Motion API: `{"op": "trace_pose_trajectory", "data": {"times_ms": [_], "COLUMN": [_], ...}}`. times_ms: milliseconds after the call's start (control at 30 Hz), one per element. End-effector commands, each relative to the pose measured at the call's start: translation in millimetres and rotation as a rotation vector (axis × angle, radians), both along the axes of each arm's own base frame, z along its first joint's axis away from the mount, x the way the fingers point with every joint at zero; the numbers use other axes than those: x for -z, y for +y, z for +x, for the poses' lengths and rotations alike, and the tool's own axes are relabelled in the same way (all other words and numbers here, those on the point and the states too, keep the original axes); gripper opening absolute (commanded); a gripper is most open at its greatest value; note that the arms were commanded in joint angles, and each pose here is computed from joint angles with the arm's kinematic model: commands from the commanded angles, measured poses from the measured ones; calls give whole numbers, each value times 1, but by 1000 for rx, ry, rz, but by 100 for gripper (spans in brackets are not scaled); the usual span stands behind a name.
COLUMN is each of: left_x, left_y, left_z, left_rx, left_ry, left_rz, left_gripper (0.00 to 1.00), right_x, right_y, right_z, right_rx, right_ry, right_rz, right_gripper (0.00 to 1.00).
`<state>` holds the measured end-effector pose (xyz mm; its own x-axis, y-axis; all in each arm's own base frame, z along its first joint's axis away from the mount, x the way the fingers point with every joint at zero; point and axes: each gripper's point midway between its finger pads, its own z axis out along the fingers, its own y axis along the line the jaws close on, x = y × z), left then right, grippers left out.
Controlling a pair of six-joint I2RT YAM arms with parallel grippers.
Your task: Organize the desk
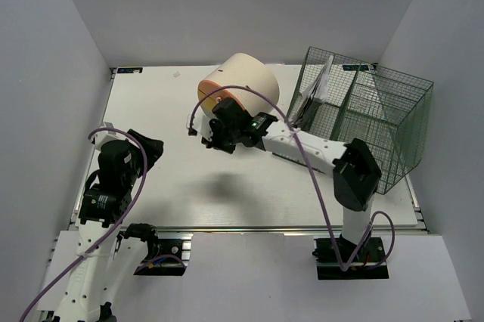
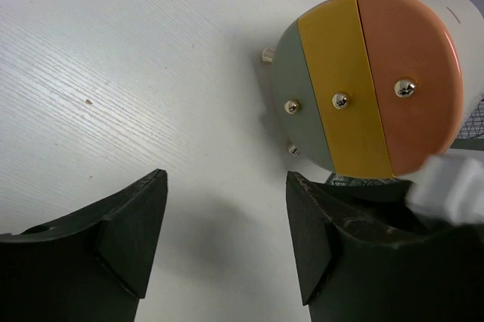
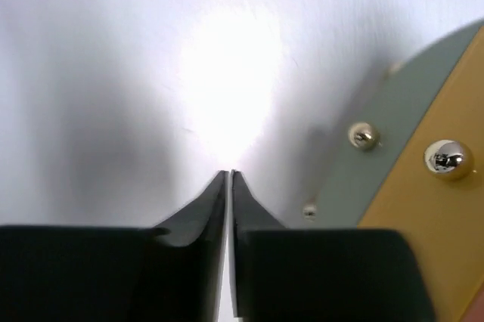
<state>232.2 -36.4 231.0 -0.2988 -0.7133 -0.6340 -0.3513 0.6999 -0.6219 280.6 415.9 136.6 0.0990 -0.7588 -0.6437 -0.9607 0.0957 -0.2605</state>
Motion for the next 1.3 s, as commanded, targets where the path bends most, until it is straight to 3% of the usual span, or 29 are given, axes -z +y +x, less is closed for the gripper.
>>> {"op": "trace_pose_trajectory", "data": {"times_ms": [0,33,67,100,300,333,367,467,800,833,900,1267], "left_x": [-10,-12,-15,-17,-36,-39,-43,-49,-51,-50,-50,-53], "left_y": [-4,-7,-9,-11,-29,-30,-36,-41,-50,-51,-52,-59], "left_z": [3,3,6,6,12,13,12,12,9,9,9,7], "left_rx": [25,46,63,80,189,197,229,265,321,325,336,378], "left_ry": [-33,-41,-56,-65,-147,-160,-175,-196,-209,-206,-204,-225], "left_rz": [3,5,5,13,3,4,-5,-9,-21,-23,-17,-22], "left_gripper": [74,75,79,79,87,87,88,98,98,98,98,98], "right_x": [-55,-64,-70,-74,-103,-108,-106,-110,-123,-126,-128,-138], "right_y": [7,7,5,4,-11,-17,-21,-33,-65,-67,-70,-80], "right_z": [-38,-43,-41,-42,-33,-29,-27,-26,-27,-25,-23,-12], "right_rx": [-90,-98,-88,-88,2,22,41,66,159,173,205,291], "right_ry": [177,198,209,220,272,267,265,259,230,218,213,176], "right_rz": [163,187,202,213,296,304,309,323,377,387,397,437], "right_gripper": [22,29,42,47,52,70,79,79,81,88,89,89]}}
